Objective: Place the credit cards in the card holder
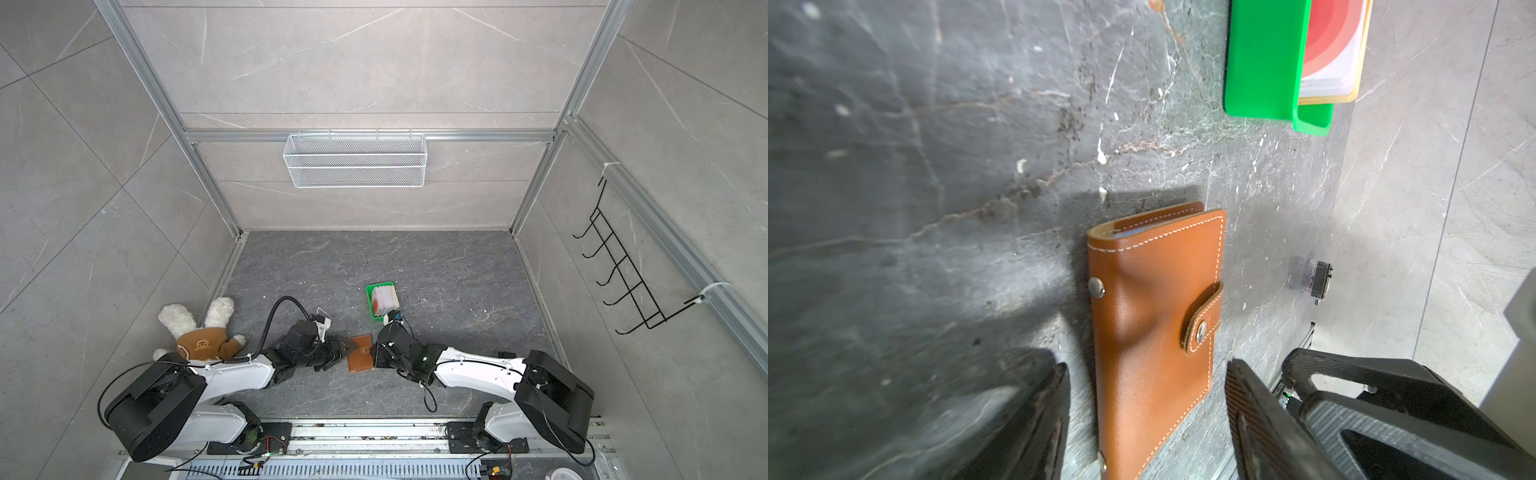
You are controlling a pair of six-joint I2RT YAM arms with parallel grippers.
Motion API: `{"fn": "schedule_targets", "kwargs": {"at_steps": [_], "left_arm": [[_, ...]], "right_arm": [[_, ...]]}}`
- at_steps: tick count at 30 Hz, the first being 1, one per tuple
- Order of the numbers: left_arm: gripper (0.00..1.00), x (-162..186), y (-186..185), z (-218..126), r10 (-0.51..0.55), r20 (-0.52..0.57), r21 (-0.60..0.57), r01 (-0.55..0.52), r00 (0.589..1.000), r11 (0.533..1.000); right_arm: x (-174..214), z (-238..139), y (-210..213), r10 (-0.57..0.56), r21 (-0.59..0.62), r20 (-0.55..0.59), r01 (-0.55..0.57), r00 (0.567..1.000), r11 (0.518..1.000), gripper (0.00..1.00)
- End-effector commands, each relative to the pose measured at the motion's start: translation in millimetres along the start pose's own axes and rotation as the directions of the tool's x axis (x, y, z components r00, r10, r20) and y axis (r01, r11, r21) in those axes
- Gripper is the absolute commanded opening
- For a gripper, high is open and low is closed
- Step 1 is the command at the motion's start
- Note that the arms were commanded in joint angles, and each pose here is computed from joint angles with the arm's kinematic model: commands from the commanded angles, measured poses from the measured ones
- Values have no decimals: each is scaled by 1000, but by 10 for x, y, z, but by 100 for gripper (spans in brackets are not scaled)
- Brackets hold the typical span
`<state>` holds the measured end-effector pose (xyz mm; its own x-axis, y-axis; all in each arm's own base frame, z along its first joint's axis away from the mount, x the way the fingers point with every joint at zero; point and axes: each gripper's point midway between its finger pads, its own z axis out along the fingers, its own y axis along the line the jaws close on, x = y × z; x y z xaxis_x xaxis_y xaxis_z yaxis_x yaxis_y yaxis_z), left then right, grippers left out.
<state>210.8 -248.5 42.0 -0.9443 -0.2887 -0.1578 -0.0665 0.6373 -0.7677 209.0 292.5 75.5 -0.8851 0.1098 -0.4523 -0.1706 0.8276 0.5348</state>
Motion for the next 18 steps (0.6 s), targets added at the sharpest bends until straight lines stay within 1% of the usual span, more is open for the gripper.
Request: {"fn": "schedule_targets", "kwargs": {"at_steps": [1,7,11,18], "left_arm": [[61,-29,-11,-33,-5,16,1,5,1000,1000],[61,13,-22,42,-2,-26,15,2,1000,1000],[61,9,13,83,-4,-31,4,4,1000,1000],[60,45,-57,154,-15,-79,34,18,997,999]], "right_arm": [[-12,25,-14,-26,19,-7,26,1000,999,30],[-9,43,-46,-38,38,-9,38,999,999,30],[15,83,-84,-45,53,-17,46,999,998,28],[11,114,-109,-43,59,-7,43,999,997,28]]}}
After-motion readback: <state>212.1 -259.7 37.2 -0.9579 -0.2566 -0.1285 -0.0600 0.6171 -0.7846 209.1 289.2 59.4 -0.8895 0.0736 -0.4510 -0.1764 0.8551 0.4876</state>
